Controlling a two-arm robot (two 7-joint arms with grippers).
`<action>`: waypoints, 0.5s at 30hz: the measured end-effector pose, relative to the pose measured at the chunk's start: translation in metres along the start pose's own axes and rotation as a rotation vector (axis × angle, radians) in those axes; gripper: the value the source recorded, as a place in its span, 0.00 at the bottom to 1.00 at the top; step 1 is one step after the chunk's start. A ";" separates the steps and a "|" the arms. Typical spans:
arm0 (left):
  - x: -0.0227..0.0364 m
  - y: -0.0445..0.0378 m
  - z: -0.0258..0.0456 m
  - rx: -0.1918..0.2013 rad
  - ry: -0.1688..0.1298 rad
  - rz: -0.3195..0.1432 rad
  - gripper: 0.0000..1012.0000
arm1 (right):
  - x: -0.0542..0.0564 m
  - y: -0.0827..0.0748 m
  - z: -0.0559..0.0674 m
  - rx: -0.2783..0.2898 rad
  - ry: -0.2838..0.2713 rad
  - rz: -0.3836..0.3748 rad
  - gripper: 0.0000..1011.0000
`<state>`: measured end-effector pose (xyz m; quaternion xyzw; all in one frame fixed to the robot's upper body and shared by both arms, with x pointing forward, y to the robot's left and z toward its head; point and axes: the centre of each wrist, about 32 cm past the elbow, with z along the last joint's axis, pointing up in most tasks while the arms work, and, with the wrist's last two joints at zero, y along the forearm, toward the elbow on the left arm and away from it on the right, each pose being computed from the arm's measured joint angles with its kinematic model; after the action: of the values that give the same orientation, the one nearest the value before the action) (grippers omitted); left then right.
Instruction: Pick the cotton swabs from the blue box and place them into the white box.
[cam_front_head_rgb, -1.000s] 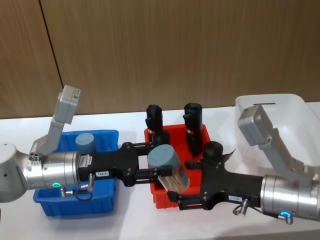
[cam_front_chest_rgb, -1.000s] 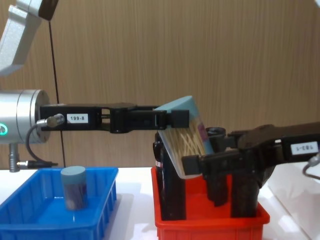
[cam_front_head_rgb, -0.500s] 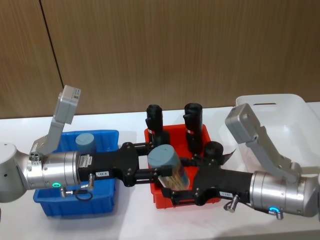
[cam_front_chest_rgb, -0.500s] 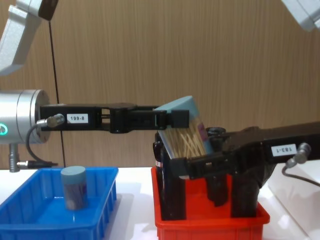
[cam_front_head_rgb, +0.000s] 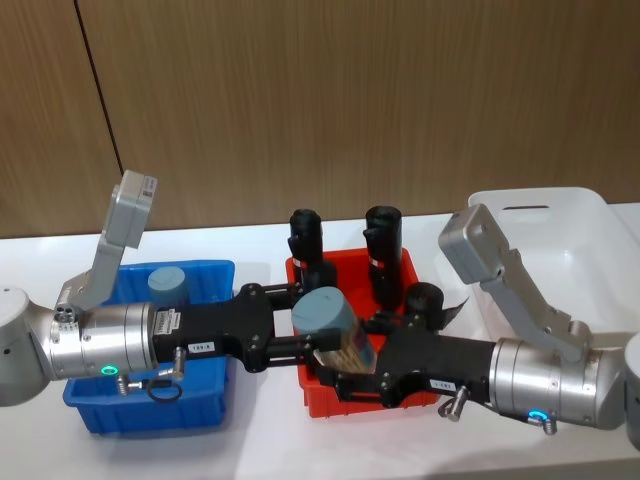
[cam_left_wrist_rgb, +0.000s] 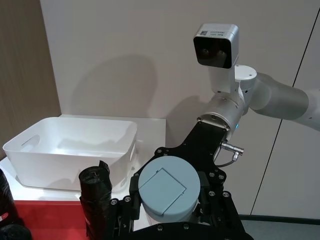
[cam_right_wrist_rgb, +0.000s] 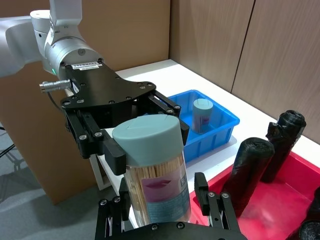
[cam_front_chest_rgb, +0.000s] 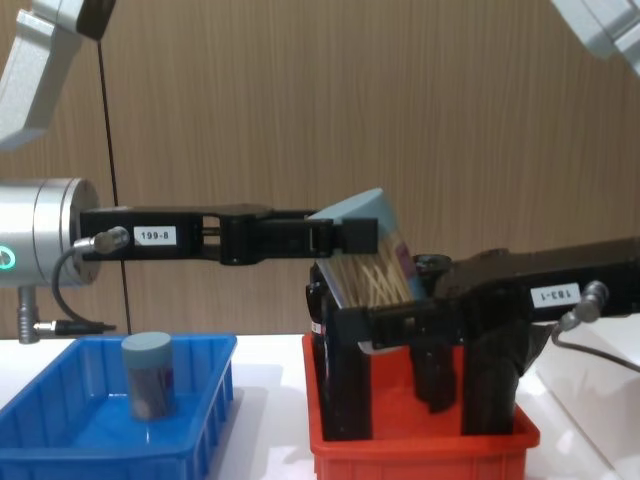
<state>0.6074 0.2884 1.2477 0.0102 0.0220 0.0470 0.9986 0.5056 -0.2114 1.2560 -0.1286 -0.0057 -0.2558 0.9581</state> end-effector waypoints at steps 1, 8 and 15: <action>0.0000 0.0000 0.0000 0.000 0.000 0.000 0.66 | 0.000 0.000 0.000 0.001 -0.001 0.000 0.77; 0.0000 -0.0001 -0.0001 0.000 0.000 0.000 0.66 | -0.001 0.000 0.002 0.003 -0.002 0.001 0.72; 0.0000 -0.0001 -0.0001 0.000 0.000 0.000 0.66 | -0.001 -0.001 0.003 0.002 -0.001 0.005 0.68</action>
<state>0.6074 0.2883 1.2477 0.0104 0.0222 0.0468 0.9986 0.5041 -0.2105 1.2594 -0.1279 -0.0064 -0.2535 0.9588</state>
